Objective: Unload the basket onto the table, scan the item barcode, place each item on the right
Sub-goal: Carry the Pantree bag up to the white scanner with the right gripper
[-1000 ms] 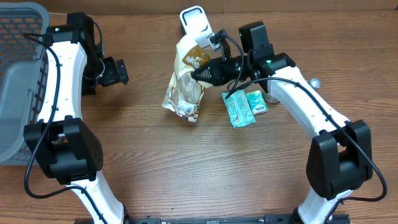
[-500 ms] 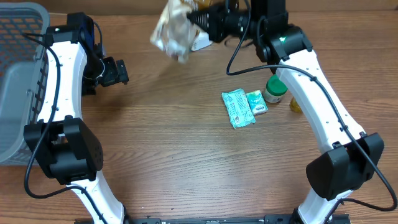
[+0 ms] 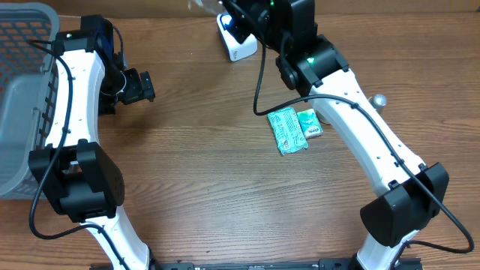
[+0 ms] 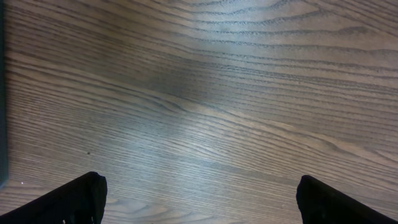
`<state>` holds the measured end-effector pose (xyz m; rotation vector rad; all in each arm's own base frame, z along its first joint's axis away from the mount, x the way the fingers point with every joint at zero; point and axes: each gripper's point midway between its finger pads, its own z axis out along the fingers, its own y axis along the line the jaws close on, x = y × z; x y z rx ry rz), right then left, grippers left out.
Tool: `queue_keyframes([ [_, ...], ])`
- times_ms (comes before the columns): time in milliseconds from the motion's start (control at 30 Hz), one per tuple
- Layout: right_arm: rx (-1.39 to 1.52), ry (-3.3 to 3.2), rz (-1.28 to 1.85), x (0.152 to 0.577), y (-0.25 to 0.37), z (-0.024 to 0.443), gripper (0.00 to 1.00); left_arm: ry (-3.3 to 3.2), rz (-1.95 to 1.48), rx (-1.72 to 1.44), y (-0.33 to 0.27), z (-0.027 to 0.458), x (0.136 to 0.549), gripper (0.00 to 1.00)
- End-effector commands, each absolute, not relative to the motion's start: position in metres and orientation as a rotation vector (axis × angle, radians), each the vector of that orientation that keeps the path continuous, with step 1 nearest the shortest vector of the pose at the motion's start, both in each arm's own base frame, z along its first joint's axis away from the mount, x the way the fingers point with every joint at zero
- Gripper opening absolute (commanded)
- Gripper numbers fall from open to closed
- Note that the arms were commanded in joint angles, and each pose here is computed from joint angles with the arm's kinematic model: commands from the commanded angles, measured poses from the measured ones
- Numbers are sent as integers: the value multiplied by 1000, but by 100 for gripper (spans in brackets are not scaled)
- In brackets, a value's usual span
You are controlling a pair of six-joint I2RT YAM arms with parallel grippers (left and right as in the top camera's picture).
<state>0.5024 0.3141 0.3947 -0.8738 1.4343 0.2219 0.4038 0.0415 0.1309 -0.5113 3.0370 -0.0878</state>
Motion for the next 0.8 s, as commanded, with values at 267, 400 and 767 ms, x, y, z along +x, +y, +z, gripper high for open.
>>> queue_keyframes([
  [267,-887,1314,-67,566,317,352,4,3027,-74,-531,43,133,405,99],
  [400,-925,1297,-168,588,316,317,4,3027,-74,-531,43,133,405,100],
  [767,-919,1353,-199,627,312,222,4,3027,-74,-531,43,133,405,100],
])
